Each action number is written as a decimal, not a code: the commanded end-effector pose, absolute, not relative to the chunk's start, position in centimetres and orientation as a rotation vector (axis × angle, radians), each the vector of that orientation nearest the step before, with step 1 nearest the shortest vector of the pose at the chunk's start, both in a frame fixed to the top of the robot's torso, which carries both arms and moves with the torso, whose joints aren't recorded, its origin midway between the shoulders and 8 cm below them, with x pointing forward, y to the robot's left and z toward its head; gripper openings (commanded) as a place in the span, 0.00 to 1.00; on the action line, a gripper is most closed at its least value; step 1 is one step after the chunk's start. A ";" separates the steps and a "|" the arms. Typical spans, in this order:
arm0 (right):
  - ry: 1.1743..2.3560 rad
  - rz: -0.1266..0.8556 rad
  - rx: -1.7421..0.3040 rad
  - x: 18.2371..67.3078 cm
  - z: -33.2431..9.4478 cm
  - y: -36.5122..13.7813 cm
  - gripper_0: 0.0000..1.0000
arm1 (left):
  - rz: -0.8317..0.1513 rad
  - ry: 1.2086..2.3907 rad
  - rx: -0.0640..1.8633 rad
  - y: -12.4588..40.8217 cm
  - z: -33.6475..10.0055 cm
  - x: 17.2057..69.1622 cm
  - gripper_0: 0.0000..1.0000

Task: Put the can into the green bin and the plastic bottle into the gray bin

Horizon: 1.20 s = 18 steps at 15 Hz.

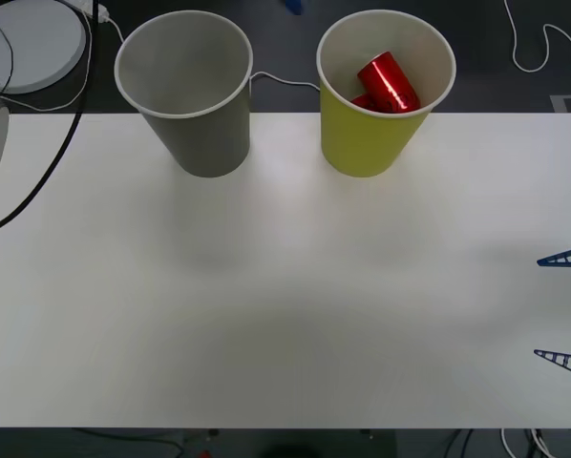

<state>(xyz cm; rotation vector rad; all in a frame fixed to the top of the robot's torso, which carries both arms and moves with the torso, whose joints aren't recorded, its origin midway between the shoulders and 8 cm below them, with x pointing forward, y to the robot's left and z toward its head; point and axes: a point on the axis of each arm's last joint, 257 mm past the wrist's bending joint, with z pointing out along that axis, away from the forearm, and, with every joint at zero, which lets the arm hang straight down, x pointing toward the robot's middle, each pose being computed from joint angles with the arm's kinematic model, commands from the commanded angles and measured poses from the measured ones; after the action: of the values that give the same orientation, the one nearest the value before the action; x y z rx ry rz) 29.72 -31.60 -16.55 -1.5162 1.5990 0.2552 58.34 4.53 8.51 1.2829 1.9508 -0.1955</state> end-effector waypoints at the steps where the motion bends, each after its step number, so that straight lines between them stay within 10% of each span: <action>1: 1.599 0.255 -1.516 29.7 -16.6 -31.6 1.00 | -0.182 1.933 1.319 8.3 7.7 58.7 1.00; 7: 1.599 0.255 -1.516 29.7 -16.6 -31.6 1.00 | -0.057 1.787 1.416 11.9 7.1 56.3 1.00; 18: 1.599 0.255 -1.516 29.7 -16.6 -31.6 1.00 | -0.123 1.523 1.668 15.7 -1.1 46.4 1.00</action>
<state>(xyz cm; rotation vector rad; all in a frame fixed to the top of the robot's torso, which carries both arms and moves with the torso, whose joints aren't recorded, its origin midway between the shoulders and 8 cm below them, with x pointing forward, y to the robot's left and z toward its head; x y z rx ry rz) 29.72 -31.60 -16.55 -1.5162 1.5990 0.2552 46.91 15.44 -0.52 1.6519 1.5358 -0.1184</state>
